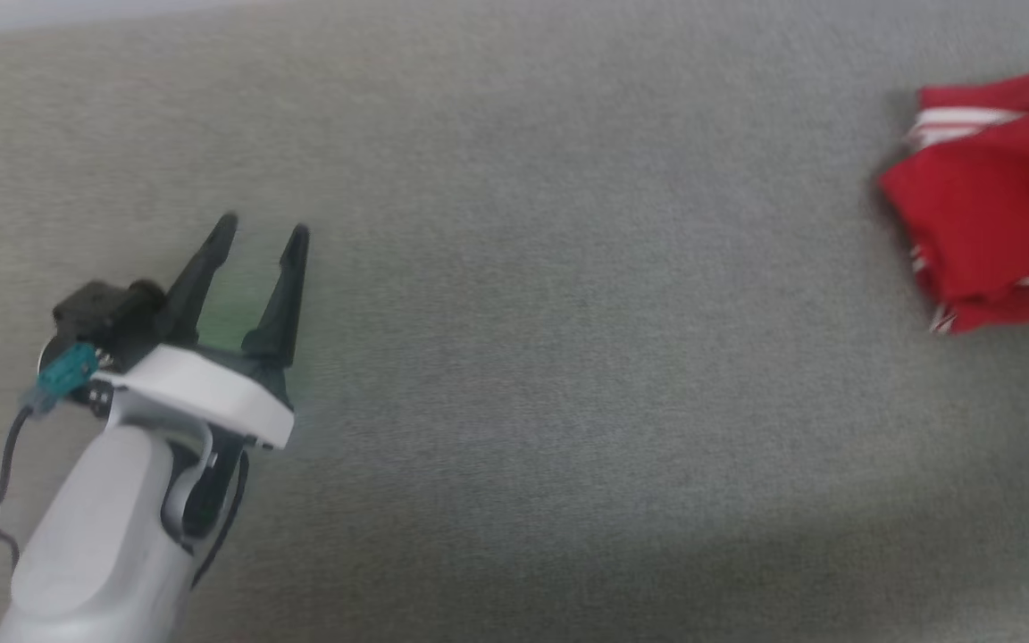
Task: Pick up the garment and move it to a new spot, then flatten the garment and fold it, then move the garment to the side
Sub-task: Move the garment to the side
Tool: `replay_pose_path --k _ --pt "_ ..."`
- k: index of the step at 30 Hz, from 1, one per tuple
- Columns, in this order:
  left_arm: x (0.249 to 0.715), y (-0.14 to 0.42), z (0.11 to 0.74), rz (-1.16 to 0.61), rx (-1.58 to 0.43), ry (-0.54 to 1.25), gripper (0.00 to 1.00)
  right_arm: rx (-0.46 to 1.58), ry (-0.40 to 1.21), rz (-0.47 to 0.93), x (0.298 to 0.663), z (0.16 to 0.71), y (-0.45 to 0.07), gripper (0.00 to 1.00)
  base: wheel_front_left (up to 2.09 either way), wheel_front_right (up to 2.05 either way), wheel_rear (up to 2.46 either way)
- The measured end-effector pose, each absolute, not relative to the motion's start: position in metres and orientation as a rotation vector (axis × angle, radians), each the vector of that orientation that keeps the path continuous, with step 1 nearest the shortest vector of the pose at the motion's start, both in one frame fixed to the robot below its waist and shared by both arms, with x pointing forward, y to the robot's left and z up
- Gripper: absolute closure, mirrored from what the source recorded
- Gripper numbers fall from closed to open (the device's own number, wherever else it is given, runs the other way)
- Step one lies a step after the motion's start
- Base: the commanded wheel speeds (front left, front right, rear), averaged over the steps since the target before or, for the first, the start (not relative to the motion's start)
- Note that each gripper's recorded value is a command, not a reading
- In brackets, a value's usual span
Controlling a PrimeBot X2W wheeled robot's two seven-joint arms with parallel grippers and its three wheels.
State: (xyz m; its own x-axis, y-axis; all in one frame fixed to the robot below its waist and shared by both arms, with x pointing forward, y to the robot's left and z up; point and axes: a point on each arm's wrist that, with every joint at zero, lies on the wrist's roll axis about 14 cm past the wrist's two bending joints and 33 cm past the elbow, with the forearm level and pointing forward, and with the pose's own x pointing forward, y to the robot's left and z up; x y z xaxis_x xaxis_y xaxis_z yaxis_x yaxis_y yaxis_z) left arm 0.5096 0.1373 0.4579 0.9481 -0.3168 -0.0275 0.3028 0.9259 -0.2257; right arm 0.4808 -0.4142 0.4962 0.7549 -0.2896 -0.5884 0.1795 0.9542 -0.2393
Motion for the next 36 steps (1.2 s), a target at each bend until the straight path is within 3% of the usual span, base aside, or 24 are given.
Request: replay_pose_path --k 10,21,23,25,26,36 --pt "0.541 0.084 0.439 -0.467 -0.224 0.086 0.0 -0.308 0.631 -0.417 0.48 0.502 -0.475 1.0 0.0 0.0 0.0" --pt "0.558 0.061 0.412 -0.534 -0.225 0.123 0.0 -0.285 0.696 -0.463 0.488 0.449 -0.481 0.98 0.0 0.0 0.0" --pt "0.56 0.061 0.41 -0.536 -0.225 0.125 0.0 -0.279 0.706 -0.468 0.491 0.441 -0.48 0.78 0.0 0.0 0.0" --pt "0.561 0.063 0.408 -0.534 -0.225 0.127 0.0 -0.273 0.715 -0.47 0.493 0.434 -0.479 0.47 0.0 0.0 0.0" --pt "0.561 0.064 0.407 -0.534 -0.225 0.128 0.0 -0.269 0.721 -0.474 0.494 0.431 -0.479 0.0 0.0 0.0 0.0" --pt "0.565 0.079 0.413 -0.501 -0.224 0.116 0.0 -0.249 0.679 -0.487 0.502 0.437 -0.475 0.0 0.0 0.0 0.0"
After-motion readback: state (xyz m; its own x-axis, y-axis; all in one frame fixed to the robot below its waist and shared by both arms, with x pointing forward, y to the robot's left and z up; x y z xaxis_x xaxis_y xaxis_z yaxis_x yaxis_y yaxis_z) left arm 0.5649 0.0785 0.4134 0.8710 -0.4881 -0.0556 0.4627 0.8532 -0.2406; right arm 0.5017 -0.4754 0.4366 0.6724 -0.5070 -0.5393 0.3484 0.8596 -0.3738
